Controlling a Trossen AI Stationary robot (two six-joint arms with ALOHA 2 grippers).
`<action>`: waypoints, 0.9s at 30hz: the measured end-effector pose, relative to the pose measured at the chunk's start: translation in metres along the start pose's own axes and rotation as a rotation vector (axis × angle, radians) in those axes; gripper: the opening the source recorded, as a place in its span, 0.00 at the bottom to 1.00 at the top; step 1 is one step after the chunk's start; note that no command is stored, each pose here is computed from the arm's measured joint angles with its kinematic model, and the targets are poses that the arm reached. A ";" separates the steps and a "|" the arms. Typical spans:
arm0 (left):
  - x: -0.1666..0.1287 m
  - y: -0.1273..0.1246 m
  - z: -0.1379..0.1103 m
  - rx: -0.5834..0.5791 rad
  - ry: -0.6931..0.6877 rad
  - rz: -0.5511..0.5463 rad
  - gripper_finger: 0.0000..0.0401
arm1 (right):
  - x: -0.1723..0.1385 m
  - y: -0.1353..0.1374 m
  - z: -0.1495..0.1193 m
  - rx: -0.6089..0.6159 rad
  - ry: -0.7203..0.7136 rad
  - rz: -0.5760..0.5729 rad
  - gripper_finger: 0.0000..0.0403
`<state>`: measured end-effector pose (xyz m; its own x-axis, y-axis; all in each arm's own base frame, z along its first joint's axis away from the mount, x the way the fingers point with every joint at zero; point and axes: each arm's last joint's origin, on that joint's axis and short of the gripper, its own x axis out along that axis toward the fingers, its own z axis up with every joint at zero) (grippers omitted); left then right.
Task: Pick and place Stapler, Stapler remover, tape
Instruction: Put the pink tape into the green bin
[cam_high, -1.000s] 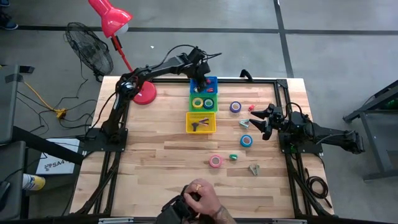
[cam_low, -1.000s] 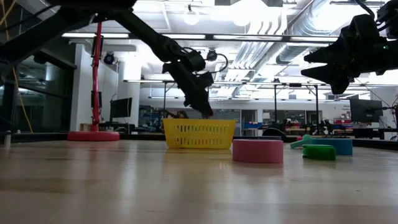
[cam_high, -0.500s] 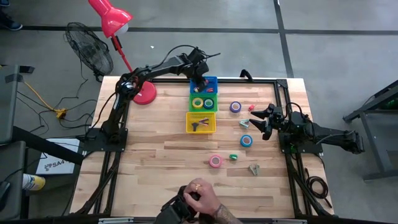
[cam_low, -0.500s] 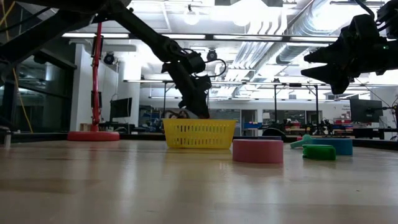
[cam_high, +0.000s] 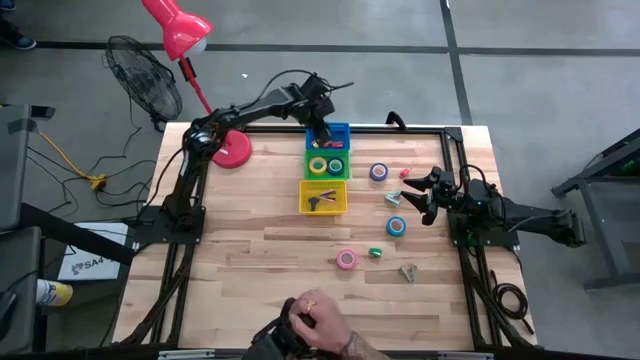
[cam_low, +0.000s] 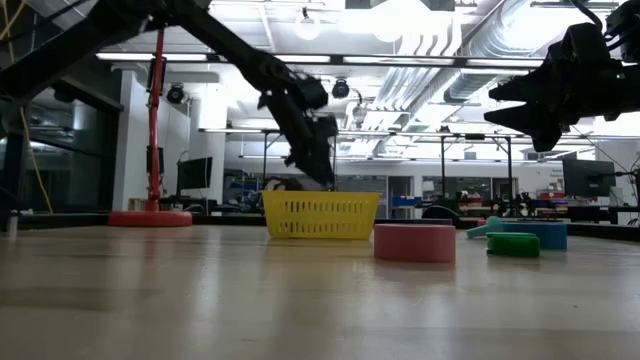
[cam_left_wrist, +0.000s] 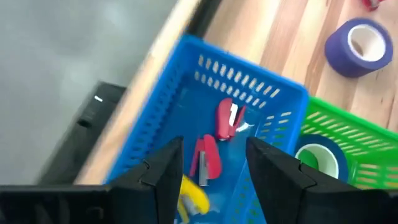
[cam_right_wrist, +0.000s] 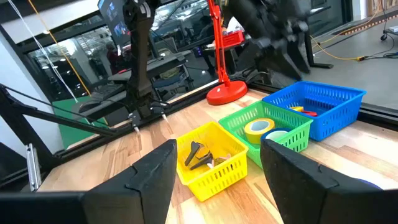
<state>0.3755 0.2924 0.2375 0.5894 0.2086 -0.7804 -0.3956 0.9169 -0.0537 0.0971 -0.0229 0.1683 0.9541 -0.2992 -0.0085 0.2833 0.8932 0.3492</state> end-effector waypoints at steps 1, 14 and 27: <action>-0.009 -0.001 0.003 0.021 -0.009 0.015 0.43 | 0.000 0.000 0.000 0.000 0.000 0.000 0.55; -0.067 -0.060 -0.019 0.396 -0.321 0.017 0.43 | 0.000 0.002 -0.002 0.000 0.039 0.078 0.55; -0.119 -0.097 -0.141 0.445 -0.709 -0.038 0.43 | 0.000 0.002 -0.002 0.000 0.041 0.088 0.55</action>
<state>0.2443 0.1306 0.2472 0.9588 0.2032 -0.1983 -0.1394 0.9453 0.2948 0.0978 -0.0202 0.1675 0.9786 -0.2053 -0.0162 0.1979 0.9155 0.3503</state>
